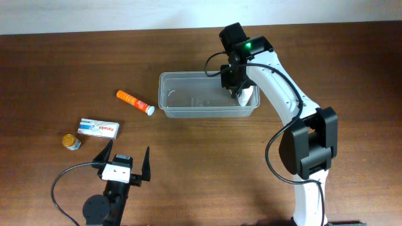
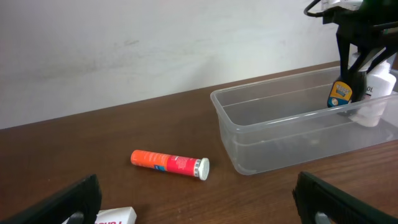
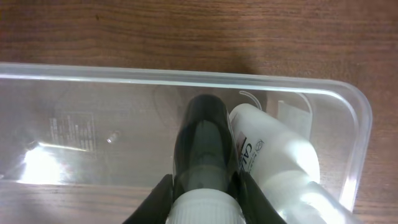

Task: Pack container
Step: 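Carry the dark brown bottle into the container beside the spray bottle, then release the brown bottle and retract the right arm to the upper right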

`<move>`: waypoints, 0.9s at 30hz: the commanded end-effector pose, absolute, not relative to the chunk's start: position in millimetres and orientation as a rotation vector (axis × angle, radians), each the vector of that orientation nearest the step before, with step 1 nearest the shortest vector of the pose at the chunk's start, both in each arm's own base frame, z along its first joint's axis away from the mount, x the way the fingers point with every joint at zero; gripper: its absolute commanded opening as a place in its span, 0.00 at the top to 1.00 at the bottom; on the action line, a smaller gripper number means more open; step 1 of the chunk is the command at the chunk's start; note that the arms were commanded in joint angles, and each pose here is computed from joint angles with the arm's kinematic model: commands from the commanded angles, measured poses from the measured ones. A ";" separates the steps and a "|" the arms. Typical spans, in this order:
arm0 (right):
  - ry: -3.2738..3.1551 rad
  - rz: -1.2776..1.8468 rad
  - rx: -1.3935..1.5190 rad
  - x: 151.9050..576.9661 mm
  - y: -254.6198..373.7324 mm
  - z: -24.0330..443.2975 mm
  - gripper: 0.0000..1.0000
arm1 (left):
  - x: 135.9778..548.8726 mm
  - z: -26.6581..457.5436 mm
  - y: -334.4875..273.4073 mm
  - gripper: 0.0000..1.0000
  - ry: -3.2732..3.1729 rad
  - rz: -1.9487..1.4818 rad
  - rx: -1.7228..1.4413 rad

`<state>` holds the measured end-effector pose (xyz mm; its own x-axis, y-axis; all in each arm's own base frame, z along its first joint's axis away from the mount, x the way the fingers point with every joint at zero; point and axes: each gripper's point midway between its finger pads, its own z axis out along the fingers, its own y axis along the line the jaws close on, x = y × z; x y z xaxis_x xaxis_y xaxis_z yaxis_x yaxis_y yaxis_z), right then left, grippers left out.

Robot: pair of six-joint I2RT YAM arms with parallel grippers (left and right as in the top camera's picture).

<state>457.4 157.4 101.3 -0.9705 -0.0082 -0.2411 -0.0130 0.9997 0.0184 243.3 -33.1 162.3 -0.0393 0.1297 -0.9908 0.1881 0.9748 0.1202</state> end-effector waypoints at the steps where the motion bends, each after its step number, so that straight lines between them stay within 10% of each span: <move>1: 2.894 -0.008 0.011 459.2 152.6 98.2 0.72 | 243.6 160.1 -31.3 0.01 1.617 -0.043 0.238; 27: 2.767 0.047 -0.063 472.8 158.4 175.0 0.61 | 243.6 160.1 -31.3 0.01 1.617 -0.042 0.239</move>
<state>464.0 158.6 135.6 -0.9587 -0.0294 -0.2830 -0.0362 0.9992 0.0191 243.3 -33.1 162.3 -0.0393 0.1297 -0.9908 0.1877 0.9748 0.1202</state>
